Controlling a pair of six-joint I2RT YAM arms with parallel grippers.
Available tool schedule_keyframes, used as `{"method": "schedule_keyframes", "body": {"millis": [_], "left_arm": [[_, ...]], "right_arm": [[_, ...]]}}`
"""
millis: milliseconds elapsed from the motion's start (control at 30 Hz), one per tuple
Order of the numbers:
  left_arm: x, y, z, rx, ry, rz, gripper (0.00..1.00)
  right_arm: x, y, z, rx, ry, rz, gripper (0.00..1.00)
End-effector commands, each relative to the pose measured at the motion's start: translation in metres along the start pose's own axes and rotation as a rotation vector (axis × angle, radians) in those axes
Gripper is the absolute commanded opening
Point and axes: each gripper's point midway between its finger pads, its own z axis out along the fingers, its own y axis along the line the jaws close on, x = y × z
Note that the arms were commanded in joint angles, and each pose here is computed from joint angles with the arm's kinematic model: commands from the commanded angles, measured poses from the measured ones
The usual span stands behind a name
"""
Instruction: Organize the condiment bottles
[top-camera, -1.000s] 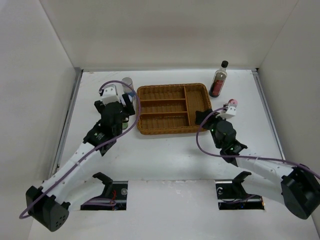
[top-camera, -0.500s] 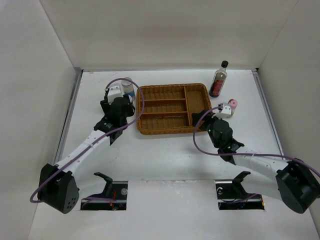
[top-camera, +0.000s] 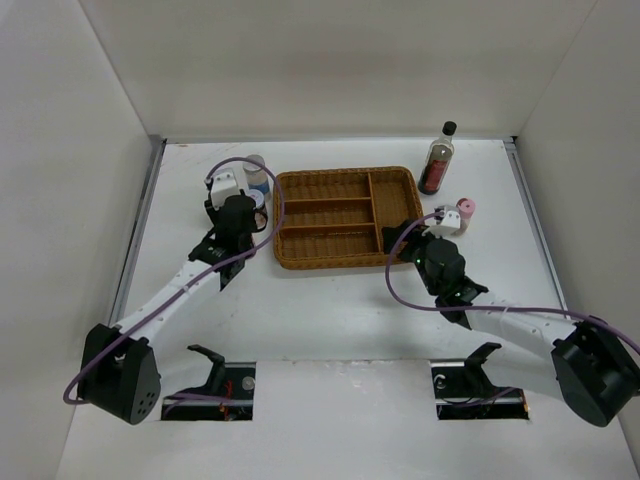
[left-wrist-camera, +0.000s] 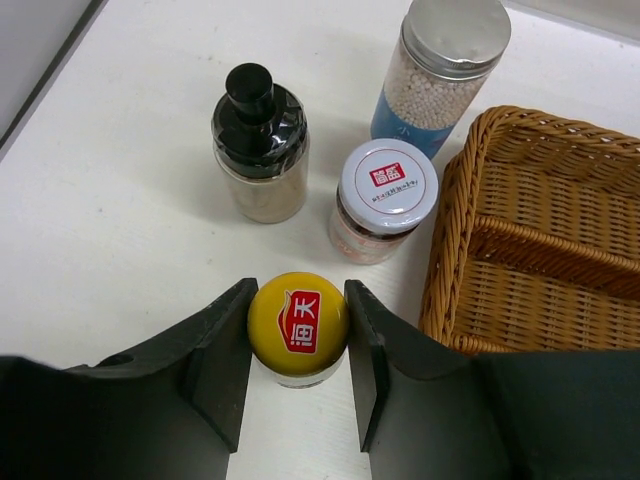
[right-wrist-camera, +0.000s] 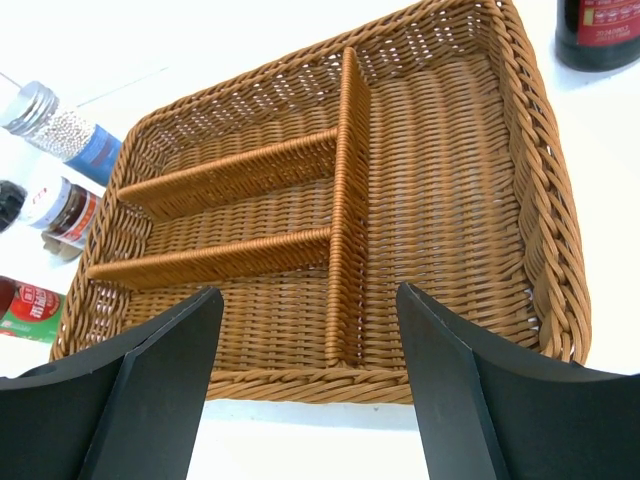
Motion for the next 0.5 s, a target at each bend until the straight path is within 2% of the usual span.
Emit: {"method": "schedule_keyframes", "body": {"millis": [0,300,467], "left_arm": [[-0.023,0.003,-0.009,-0.010,-0.080,-0.053,0.18],[-0.136,-0.036,-0.075,0.117,-0.304,-0.098,0.16],[-0.169,-0.080,-0.080,0.222,-0.368,-0.140,0.16]], "right_arm": [[-0.031,0.024,-0.001,-0.070,-0.082,0.049,0.76],[-0.026,0.018,0.004,-0.055,-0.067,0.062,0.76],[-0.029,0.019,0.001,-0.057,-0.076,0.063,0.76]]}}
